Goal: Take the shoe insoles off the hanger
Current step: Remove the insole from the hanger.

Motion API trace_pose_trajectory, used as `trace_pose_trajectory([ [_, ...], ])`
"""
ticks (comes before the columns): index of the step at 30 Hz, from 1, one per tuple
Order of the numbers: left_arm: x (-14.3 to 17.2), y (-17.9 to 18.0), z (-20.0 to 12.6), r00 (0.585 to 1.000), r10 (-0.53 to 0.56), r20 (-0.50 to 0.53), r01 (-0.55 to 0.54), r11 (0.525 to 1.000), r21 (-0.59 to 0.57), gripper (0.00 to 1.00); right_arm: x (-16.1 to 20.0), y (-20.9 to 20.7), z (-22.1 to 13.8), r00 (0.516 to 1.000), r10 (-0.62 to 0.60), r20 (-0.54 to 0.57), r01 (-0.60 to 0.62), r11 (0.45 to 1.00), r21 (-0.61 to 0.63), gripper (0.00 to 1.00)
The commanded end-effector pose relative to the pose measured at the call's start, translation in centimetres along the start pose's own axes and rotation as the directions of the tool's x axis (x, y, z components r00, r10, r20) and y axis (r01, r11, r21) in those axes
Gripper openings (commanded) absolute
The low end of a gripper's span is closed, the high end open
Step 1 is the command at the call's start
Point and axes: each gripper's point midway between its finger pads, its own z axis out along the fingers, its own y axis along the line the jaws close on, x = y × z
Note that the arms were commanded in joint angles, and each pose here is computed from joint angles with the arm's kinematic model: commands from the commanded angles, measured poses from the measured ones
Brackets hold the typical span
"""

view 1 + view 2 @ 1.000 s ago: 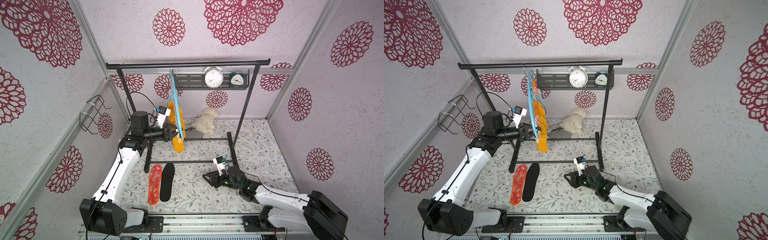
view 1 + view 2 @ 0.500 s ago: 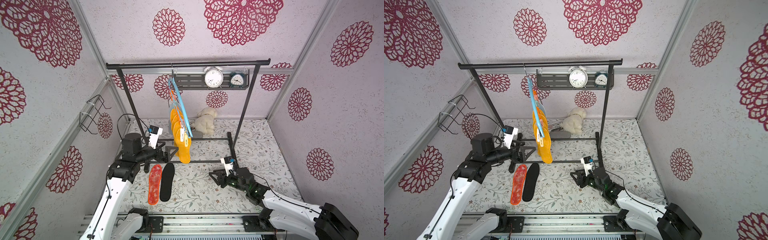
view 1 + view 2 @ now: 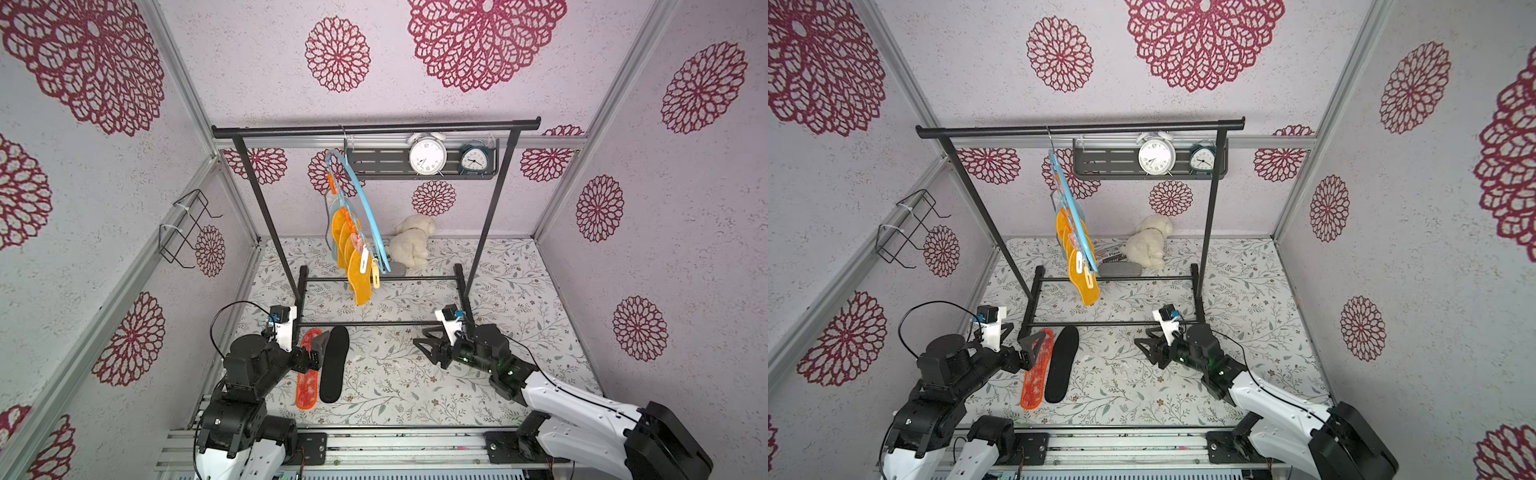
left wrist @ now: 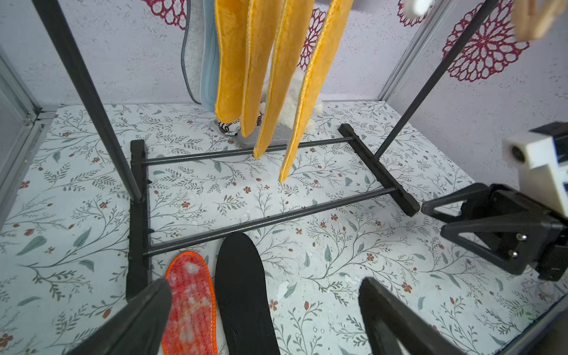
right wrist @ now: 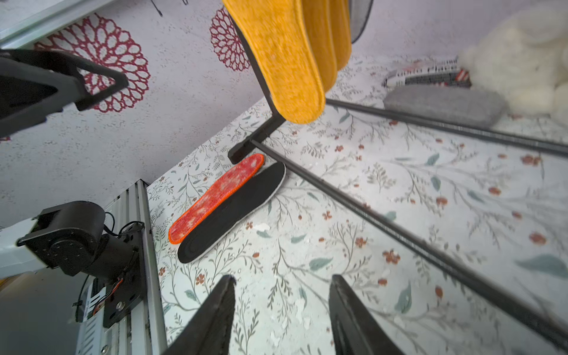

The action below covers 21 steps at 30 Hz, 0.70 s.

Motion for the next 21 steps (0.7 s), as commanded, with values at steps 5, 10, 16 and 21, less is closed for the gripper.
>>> trace_pose_trajectory([
  [5,-0.6,0.1,0.3,1.000,-0.003,0.015,0.003,1.000,0.000,1.00,-9.9,-0.1,3.8,0.958,-0.237,0.162,0.253,0.964,-0.087,0.56],
  [10,-0.6,0.0,0.2,1.000,-0.001,0.019,0.001,1.000,0.001,0.99,-14.1,-0.8,6.4,0.936,-0.283,0.211,0.311,0.944,-0.113,0.60],
  [16,-0.5,-0.3,0.3,1.000,0.000,0.013,0.000,1.000,0.022,0.98,-16.7,-0.6,8.9,0.919,-0.302,0.255,0.350,0.922,-0.168,0.69],
  [21,-0.4,-0.6,0.5,1.000,-0.001,0.003,0.001,0.999,0.041,0.98,-17.4,1.7,9.5,0.919,-0.266,0.290,0.355,0.879,-0.318,0.68],
])
